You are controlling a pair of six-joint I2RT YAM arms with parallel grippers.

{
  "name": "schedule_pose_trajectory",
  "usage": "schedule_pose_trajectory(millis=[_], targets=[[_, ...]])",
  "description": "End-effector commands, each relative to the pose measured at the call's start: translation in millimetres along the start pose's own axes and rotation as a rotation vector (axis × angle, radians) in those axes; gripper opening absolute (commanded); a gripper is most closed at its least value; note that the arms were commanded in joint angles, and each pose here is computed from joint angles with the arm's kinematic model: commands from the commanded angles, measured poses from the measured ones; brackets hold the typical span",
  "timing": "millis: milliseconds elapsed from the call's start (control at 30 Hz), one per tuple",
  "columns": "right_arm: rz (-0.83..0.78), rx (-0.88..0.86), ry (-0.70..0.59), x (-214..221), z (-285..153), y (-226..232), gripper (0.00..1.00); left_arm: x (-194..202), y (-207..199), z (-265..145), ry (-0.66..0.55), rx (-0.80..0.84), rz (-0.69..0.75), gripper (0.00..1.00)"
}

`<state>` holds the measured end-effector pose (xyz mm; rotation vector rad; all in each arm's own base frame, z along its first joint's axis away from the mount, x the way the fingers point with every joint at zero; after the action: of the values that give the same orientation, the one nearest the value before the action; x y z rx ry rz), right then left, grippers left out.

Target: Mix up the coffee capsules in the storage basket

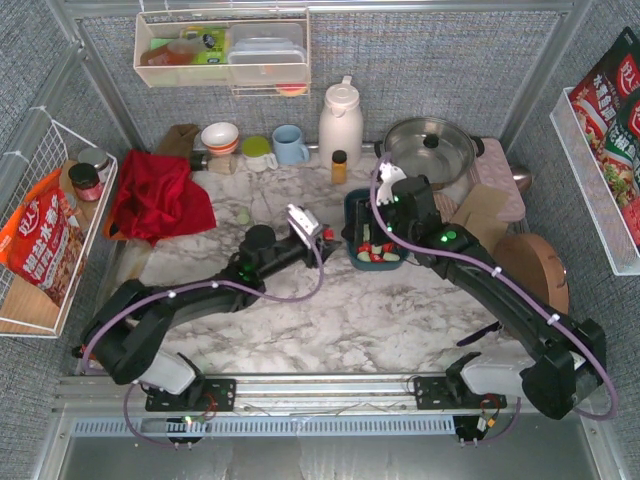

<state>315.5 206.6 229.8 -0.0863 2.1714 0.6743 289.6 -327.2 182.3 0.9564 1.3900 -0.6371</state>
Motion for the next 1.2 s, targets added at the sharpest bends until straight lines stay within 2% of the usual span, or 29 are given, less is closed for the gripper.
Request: schedule_pose_trajectory(millis=[0,167,267,433,567,667,767,833,867,967,1033,1167], targets=[[0.055,-0.101,-0.028,-6,-4,17,0.79,-46,-18,22,-0.235,0.057,0.283,0.51],[0.090,-0.069,-0.045,-8,-9,6,0.79,-49,-19,47,-0.312,0.041,0.348,0.54],[0.105,0.017,-0.121,-15,-15,-12,0.79,-40,-13,72,-0.286,0.028,0.322,0.56],[0.116,0.192,-0.238,-17,-30,-52,0.79,-14,-10,101,-0.260,0.020,0.235,0.71],[0.134,0.256,-0.309,-22,-41,-70,0.79,5,-11,103,-0.273,-0.004,0.154,0.98],[0.136,0.251,-0.311,-23,-40,-71,0.79,9,1,98,-0.286,-0.065,0.080,0.99],[0.132,0.241,-0.288,-19,-36,-70,0.79,6,38,83,-0.258,-0.224,-0.044,0.99],[0.129,0.237,-0.273,-17,-33,-70,0.79,4,74,67,-0.191,-0.357,-0.150,0.99],[0.128,0.235,-0.266,-16,-31,-70,0.79,16,91,60,-0.103,-0.419,-0.204,0.99],[0.127,0.217,-0.246,-14,-27,-67,0.79,69,146,30,0.243,-0.666,-0.361,1.00],[0.126,0.207,-0.234,-12,-23,-66,0.79,114,166,-1,0.480,-0.777,-0.427,1.00],[0.125,0.182,-0.206,-8,-18,-62,0.79,161,194,-42,0.681,-0.874,-0.454,1.00]])
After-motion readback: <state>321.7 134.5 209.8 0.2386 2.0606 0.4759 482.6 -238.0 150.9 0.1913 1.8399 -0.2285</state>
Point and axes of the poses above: each gripper's point midway between its finger pads, its own z axis out along the fingers, its own y axis along the line the jaws close on, x = y × z, the point moved 1 cm from there along -z, back along the fingers, and after that the axes turned 10 degrees about z, right-handed, at the moved point
